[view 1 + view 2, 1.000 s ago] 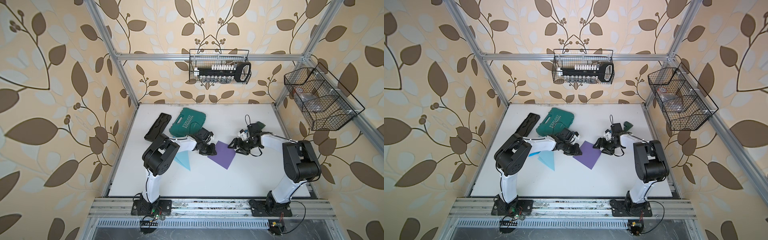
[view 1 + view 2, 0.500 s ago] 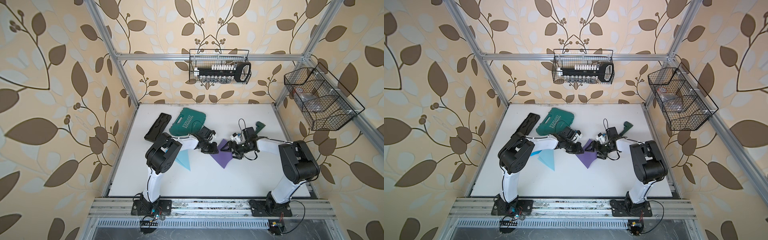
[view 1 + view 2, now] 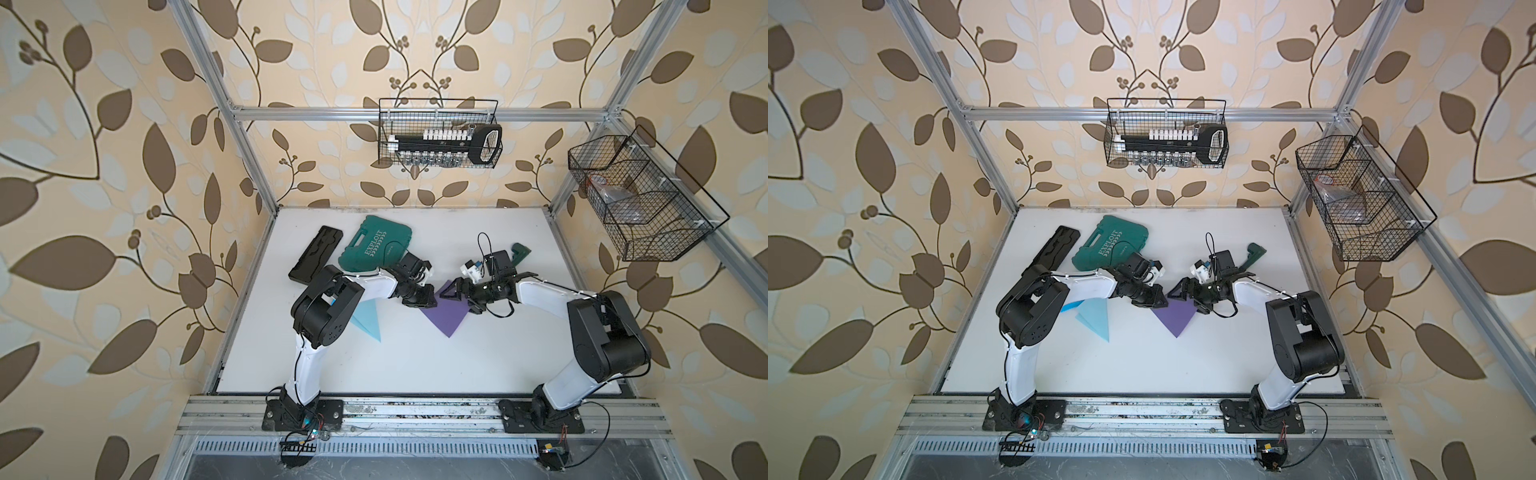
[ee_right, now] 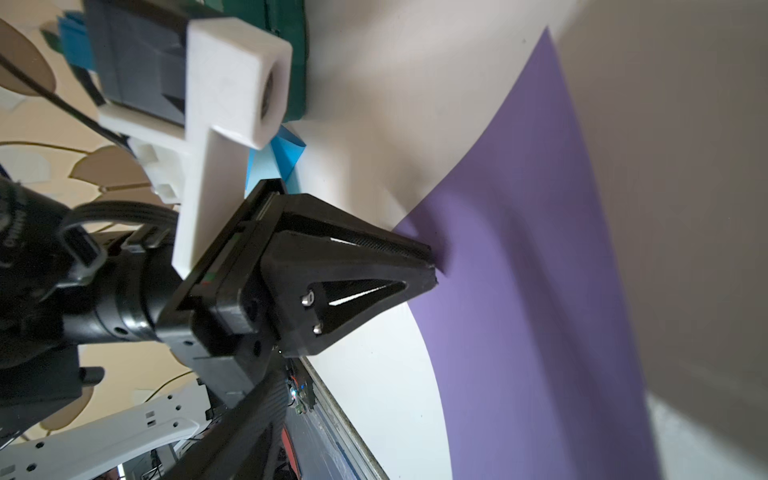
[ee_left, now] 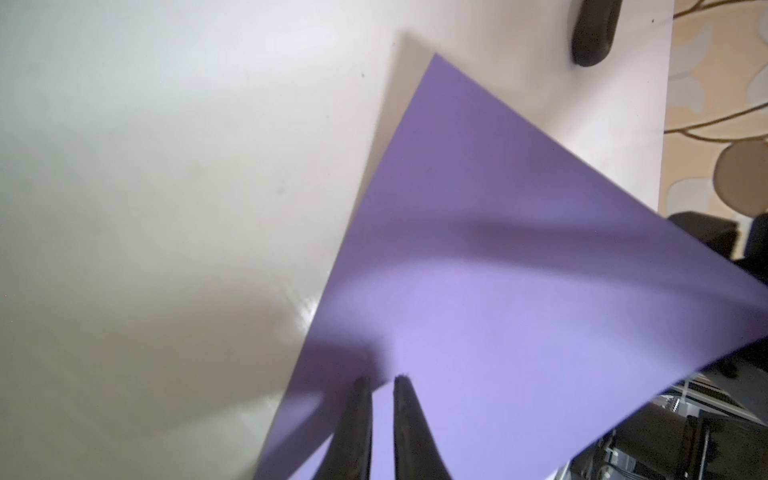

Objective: Fold the square paper diagonally
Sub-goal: Fold the paper at the center of the board.

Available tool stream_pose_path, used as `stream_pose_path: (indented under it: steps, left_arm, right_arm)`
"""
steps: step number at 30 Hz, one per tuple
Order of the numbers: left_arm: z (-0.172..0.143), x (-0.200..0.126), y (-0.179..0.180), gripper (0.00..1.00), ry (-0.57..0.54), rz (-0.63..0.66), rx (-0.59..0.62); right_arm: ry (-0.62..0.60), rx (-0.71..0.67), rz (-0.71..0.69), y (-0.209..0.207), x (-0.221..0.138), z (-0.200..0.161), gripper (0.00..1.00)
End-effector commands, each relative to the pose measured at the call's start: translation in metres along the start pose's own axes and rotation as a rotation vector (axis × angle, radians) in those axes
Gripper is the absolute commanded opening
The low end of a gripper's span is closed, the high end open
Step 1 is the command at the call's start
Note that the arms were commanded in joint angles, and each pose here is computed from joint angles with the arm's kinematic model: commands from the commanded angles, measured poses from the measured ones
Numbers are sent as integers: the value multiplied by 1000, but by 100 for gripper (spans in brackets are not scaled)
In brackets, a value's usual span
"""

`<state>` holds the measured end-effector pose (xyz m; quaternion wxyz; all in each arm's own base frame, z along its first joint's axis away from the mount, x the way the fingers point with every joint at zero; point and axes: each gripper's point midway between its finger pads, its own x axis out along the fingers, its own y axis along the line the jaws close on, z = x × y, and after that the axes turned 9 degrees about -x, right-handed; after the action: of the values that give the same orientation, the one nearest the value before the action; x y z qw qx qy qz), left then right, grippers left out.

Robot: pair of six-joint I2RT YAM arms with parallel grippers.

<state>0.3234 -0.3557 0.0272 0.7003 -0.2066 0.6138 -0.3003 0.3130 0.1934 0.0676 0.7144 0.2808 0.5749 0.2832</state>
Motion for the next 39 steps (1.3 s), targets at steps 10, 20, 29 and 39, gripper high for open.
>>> stream_pose_path:
  steps: [10,20,29,39]
  left_arm:
    - [-15,8,33,14,40,134,-17]
    - [-14,5,32,13,32,133,-11]
    - [-12,0,27,13,19,118,0]
    - [-13,-2,22,14,20,98,6]
  right_arm:
    - [-15,-52,-278,-28,-26,4,47]
    - [-38,-83,-464,-53,-45,6,24]
    - [-55,-104,-470,-46,-51,6,1]
    - [-38,-162,-325,-5,-27,2,0]
